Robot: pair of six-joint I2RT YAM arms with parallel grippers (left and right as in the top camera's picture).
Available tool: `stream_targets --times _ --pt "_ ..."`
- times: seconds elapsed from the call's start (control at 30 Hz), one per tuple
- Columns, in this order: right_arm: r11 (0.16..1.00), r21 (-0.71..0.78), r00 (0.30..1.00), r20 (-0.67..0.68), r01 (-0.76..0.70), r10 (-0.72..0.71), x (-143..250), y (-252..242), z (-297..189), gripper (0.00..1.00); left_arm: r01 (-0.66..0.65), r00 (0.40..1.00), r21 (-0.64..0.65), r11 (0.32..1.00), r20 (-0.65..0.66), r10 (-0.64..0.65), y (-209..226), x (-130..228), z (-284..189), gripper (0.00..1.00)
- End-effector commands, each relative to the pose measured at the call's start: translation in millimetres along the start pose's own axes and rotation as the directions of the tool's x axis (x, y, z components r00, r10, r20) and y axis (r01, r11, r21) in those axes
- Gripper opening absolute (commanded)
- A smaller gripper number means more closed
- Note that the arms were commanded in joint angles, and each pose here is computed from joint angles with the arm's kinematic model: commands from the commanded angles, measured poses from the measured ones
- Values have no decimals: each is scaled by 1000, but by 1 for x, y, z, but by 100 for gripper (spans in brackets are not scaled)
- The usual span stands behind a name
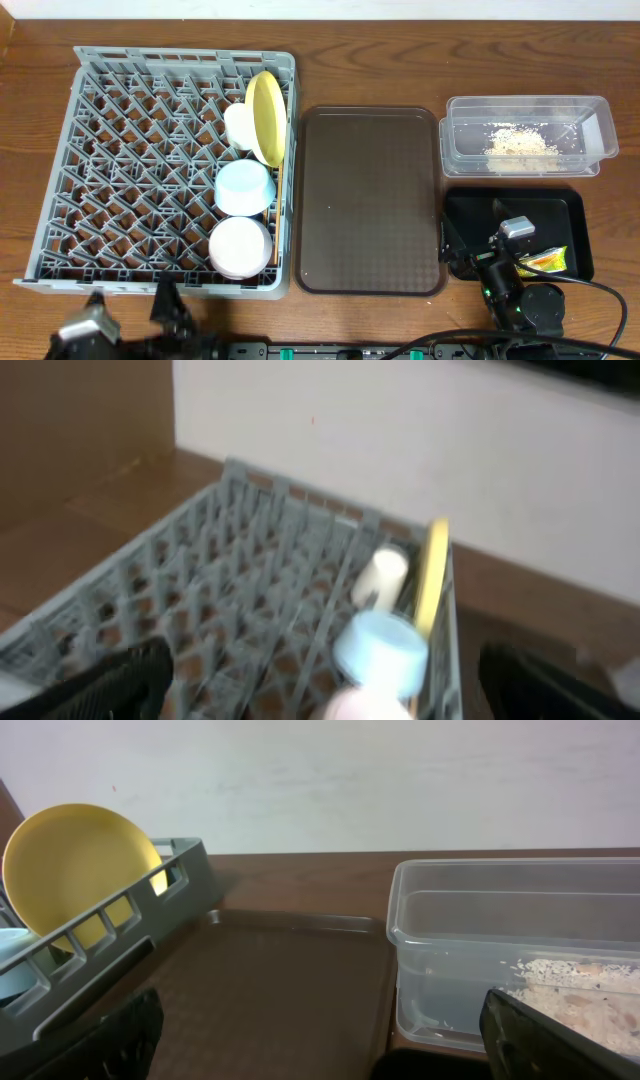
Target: Sort waste into correct bins and load items into the dishwasher
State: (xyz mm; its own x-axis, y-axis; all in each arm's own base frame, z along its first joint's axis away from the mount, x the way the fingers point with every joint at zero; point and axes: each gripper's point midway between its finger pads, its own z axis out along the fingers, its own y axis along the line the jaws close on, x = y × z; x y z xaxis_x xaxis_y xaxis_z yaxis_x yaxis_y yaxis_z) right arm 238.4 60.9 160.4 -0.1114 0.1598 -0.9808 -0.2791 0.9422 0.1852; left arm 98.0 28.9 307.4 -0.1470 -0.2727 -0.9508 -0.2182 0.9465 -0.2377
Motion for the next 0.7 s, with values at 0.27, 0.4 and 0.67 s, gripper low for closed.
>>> stream_targets --times 0.27,0.4,0.67 --pt "1000 9 1000 2 5 -5 0 -3 0 99 0 943 297 955 318 -99 -56 -43 51 99" --pt "1000 9 1000 2 5 -5 0 -3 0 99 -39 904 365 930 410 -123 -67 -49 62 99" --pt "1000 9 1000 2 5 -5 0 -3 0 99 -66 865 392 918 480 -143 -67 -26 91 99"
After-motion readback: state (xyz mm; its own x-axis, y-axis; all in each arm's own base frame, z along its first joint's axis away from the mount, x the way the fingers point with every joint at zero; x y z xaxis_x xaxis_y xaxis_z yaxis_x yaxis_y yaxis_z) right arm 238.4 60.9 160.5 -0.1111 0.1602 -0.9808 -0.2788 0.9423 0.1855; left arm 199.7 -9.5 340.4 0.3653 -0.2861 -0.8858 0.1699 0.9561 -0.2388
